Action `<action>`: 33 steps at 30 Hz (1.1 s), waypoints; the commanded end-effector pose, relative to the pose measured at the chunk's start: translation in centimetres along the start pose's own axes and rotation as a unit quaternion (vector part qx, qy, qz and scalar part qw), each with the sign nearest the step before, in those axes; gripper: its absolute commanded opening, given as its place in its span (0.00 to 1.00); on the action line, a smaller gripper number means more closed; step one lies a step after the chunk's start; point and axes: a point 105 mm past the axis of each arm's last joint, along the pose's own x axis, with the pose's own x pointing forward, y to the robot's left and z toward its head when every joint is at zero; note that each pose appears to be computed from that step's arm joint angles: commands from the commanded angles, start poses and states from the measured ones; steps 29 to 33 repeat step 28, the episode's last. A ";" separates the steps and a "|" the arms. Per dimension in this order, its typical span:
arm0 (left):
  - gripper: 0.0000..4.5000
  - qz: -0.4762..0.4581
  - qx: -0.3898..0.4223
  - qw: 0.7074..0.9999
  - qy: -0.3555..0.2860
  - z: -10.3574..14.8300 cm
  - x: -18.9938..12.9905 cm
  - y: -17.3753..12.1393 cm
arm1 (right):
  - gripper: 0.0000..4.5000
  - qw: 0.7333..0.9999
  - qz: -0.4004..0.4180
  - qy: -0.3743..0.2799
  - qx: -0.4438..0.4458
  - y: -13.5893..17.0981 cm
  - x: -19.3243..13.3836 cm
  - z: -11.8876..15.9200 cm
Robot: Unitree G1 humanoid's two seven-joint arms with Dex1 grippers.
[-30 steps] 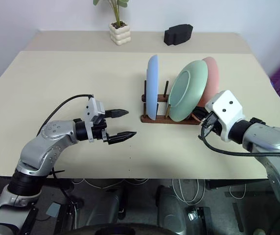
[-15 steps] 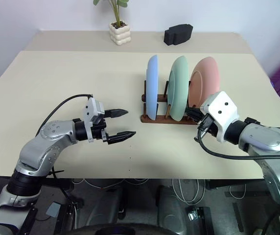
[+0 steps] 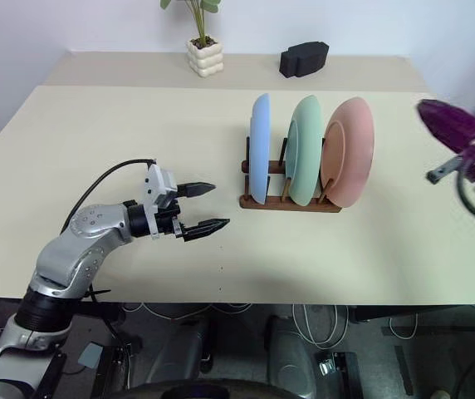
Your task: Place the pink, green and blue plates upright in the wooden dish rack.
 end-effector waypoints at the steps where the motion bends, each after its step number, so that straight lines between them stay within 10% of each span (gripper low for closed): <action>1: 1.00 0.057 0.022 0.998 0.004 -0.1 -2.0 2.7 | 0.00 0.998 -0.002 0.021 0.060 0.1 -2.6 -3.2; 11: 1.00 0.128 0.003 0.991 0.040 -3.3 -5.5 4.7 | 0.00 0.982 0.035 0.122 0.143 4.9 -4.0 -12.1; 33: 1.00 0.134 -0.007 0.990 0.041 -3.1 -5.3 3.9 | 0.00 0.981 0.044 0.116 0.149 5.2 -2.3 -13.7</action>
